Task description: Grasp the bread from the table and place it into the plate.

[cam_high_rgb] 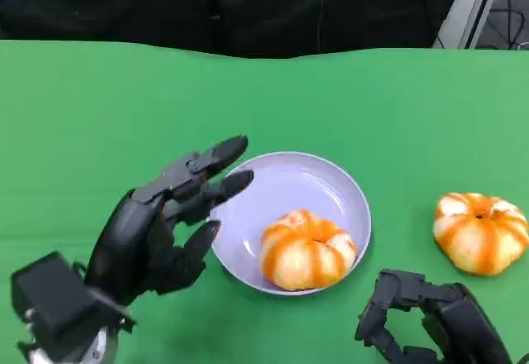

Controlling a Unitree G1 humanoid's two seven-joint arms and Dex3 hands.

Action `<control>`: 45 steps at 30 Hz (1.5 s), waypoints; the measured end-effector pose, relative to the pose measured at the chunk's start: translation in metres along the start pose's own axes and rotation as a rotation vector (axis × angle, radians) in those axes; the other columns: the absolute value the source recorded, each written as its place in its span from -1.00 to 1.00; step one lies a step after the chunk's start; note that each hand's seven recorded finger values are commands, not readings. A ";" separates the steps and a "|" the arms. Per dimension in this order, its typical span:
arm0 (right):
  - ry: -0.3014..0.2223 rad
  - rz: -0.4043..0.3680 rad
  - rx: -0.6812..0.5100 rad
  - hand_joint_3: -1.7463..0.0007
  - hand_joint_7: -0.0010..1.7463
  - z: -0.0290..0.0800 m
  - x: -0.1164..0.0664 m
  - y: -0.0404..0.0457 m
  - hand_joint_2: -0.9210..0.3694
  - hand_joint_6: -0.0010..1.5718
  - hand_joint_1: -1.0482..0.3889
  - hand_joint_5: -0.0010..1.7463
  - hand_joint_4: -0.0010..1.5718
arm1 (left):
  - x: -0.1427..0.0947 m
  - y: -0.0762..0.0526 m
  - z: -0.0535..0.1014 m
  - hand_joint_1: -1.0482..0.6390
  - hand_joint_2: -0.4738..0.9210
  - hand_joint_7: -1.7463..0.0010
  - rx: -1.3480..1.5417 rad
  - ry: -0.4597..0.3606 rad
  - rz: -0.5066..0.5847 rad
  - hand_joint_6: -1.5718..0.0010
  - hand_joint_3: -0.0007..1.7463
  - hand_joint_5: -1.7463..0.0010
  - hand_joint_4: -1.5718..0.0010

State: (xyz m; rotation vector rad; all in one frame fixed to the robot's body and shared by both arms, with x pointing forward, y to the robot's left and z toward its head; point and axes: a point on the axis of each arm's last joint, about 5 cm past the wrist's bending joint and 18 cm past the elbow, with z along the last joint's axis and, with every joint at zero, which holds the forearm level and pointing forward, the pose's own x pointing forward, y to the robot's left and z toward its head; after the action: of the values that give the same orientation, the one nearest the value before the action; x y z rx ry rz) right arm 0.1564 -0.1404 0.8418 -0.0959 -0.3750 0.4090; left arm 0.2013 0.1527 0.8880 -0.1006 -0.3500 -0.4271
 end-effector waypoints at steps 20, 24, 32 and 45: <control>0.009 0.014 -0.010 -0.02 0.52 0.000 -0.002 -0.0030 -0.55 0.01 0.13 0.81 0.03 | -0.057 -0.001 -0.013 -0.64 1.00 0.98 -0.189 0.044 0.081 0.31 -0.43 0.98 0.23; 0.009 0.014 -0.009 -0.02 0.51 0.000 -0.002 -0.0030 -0.55 0.02 0.14 0.82 0.02 | -0.068 -0.001 -0.017 -0.51 1.00 0.99 -0.205 0.062 0.081 0.32 -0.48 0.99 0.24; 0.017 0.007 0.002 -0.04 0.52 -0.002 -0.003 -0.0040 -0.53 0.03 0.14 0.81 0.04 | -0.078 -0.003 -0.025 0.25 1.00 0.98 -0.191 0.064 0.095 0.28 -0.69 0.98 0.19; 0.008 0.004 -0.002 -0.05 0.52 -0.002 -0.004 -0.0049 -0.53 0.02 0.13 0.79 0.04 | -0.074 -0.013 -0.025 0.33 1.00 0.90 -0.010 0.072 0.127 -0.19 -0.54 0.89 -0.28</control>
State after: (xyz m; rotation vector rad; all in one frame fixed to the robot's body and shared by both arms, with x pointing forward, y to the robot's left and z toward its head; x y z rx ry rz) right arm 0.1559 -0.1464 0.8397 -0.1002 -0.3669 0.4125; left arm 0.1404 0.1655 0.8392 -0.1166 -0.2688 -0.3061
